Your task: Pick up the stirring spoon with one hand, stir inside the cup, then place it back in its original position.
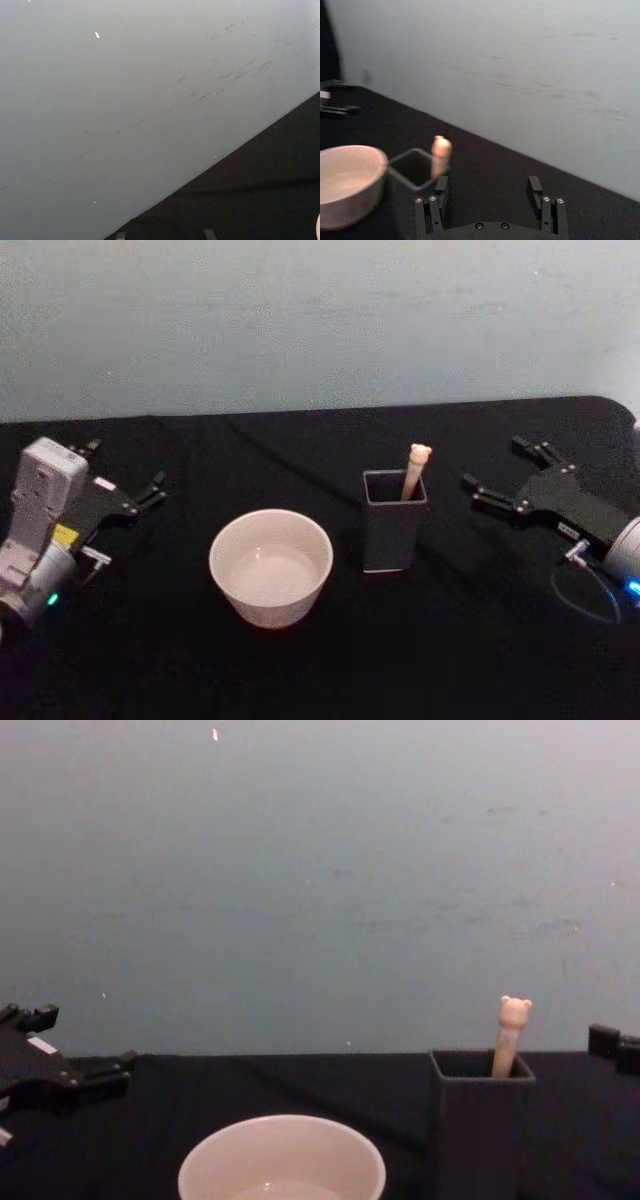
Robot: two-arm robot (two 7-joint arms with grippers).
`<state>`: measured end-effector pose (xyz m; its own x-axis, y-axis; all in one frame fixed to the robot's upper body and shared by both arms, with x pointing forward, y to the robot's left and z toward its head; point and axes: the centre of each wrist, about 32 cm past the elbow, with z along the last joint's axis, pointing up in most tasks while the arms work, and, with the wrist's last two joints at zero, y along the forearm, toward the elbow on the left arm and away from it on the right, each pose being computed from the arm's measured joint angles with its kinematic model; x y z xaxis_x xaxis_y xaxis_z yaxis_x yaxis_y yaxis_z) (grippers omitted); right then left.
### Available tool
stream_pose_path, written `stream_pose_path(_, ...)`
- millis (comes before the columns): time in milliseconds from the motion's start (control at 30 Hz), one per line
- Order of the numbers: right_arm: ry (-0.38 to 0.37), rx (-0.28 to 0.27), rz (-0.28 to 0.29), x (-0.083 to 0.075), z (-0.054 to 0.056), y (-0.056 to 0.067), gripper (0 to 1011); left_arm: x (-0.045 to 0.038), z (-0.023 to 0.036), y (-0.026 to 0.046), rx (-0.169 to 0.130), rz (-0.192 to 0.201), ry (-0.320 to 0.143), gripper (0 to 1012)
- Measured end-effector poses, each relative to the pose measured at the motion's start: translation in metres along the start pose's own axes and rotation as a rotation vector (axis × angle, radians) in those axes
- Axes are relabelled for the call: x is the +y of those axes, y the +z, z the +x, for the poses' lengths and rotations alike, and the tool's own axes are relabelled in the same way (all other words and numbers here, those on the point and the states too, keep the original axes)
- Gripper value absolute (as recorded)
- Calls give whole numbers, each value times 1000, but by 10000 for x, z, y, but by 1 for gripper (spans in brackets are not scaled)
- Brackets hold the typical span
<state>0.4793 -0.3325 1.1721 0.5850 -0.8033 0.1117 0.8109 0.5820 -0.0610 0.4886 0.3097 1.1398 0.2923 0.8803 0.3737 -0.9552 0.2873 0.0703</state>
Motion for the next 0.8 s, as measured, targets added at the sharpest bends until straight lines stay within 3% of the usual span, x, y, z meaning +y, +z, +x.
stream_pose_path(233, 144, 63, 1, 34, 72, -24, 1000, 0, 0, 0, 0, 0, 0, 1001)
stream_pose_path(800, 288, 87, 34, 462, 197, -79, 1000, 0, 0, 0, 0, 0, 0, 1001)
